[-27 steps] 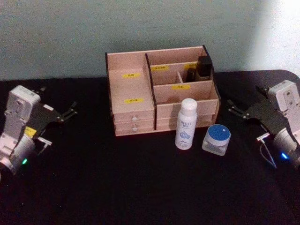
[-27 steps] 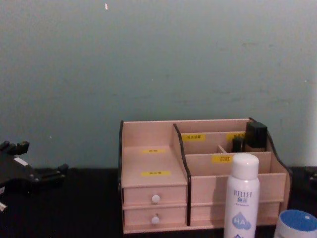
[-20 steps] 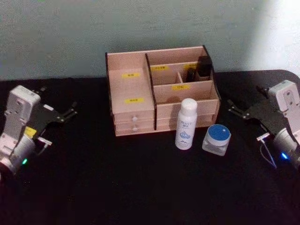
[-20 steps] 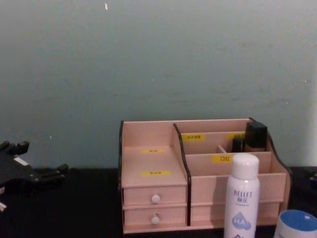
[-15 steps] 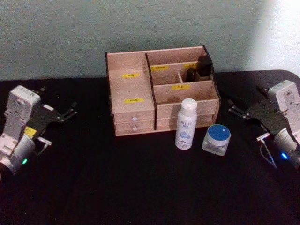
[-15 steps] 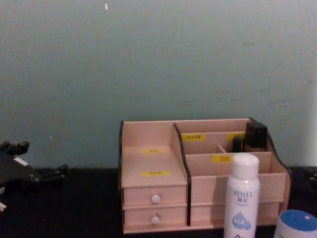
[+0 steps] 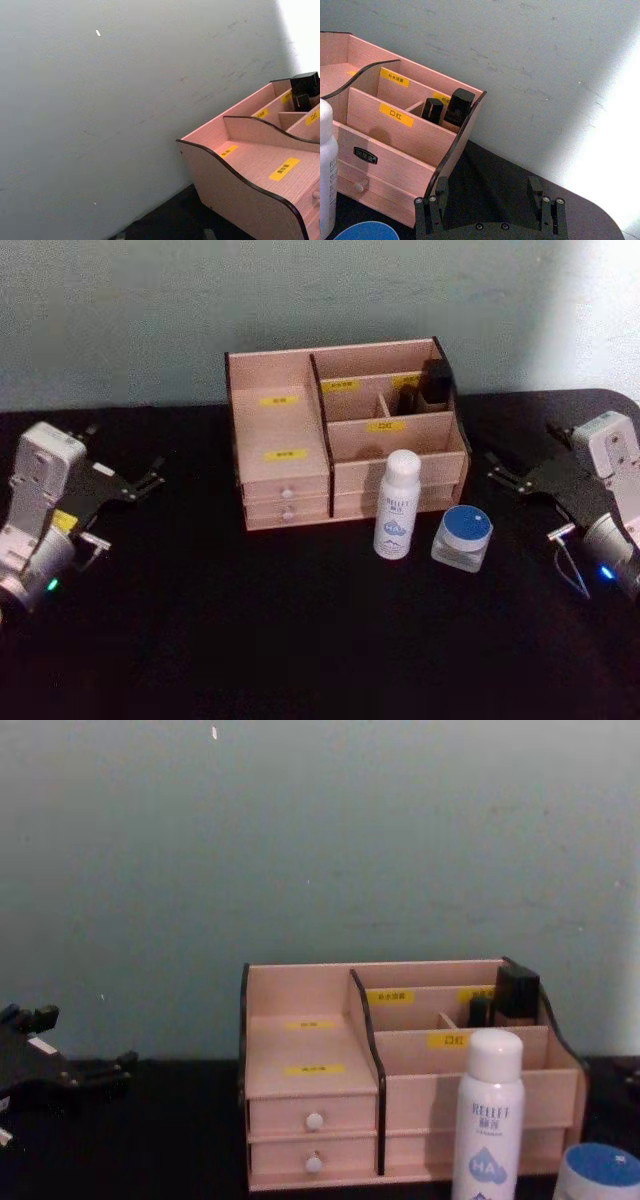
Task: Pick up the facial cleanser and watermelon frost from the table and place them into the tiered storage box.
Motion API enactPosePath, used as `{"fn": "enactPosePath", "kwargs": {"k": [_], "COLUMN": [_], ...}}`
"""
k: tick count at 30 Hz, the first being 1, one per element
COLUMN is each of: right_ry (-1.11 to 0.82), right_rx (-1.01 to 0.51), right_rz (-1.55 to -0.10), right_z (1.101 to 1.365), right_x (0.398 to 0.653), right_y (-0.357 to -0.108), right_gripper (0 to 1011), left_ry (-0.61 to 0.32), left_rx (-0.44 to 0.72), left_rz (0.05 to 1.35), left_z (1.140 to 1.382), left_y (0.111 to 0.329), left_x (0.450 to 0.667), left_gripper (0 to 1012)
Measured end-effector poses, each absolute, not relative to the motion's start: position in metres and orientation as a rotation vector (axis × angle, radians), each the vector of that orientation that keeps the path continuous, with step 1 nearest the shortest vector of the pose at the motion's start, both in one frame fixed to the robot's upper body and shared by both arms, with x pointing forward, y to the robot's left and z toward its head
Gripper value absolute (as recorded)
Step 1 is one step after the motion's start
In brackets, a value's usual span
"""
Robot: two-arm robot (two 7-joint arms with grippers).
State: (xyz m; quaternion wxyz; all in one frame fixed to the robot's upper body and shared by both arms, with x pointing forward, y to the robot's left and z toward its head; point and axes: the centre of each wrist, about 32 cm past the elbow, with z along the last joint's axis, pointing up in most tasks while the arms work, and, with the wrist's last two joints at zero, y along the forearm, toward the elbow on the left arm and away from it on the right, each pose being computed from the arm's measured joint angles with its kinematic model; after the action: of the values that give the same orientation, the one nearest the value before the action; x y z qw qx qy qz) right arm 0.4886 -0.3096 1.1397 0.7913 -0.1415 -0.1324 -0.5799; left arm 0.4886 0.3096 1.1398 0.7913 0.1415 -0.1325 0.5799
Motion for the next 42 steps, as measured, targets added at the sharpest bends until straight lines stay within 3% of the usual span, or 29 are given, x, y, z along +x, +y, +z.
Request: {"fn": "enactPosePath", "kwargs": {"k": [21, 34, 42], "right_ry": [-0.269, -0.217, -0.197], "right_rx": [-0.258, -0.202, -0.169], "right_rz": [-1.211, -1.066, -0.972], "right_z": [1.145, 1.150, 1.146], "right_x": [0.475, 0.444, 0.443], "right_y": [-0.322, -0.322, -0.314], "right_gripper": [1003, 1003, 1003], "left_ry": [-0.285, -0.285, -0.285], "left_rx": [0.305, 0.305, 0.304], "left_rz": [1.248, 1.248, 1.248], "left_z": [1.140, 1.140, 1.140], "left_y": [0.310, 0.310, 0.310], "left_x": [0.489, 0.489, 0.489], "left_gripper": [1001, 1001, 1001]}}
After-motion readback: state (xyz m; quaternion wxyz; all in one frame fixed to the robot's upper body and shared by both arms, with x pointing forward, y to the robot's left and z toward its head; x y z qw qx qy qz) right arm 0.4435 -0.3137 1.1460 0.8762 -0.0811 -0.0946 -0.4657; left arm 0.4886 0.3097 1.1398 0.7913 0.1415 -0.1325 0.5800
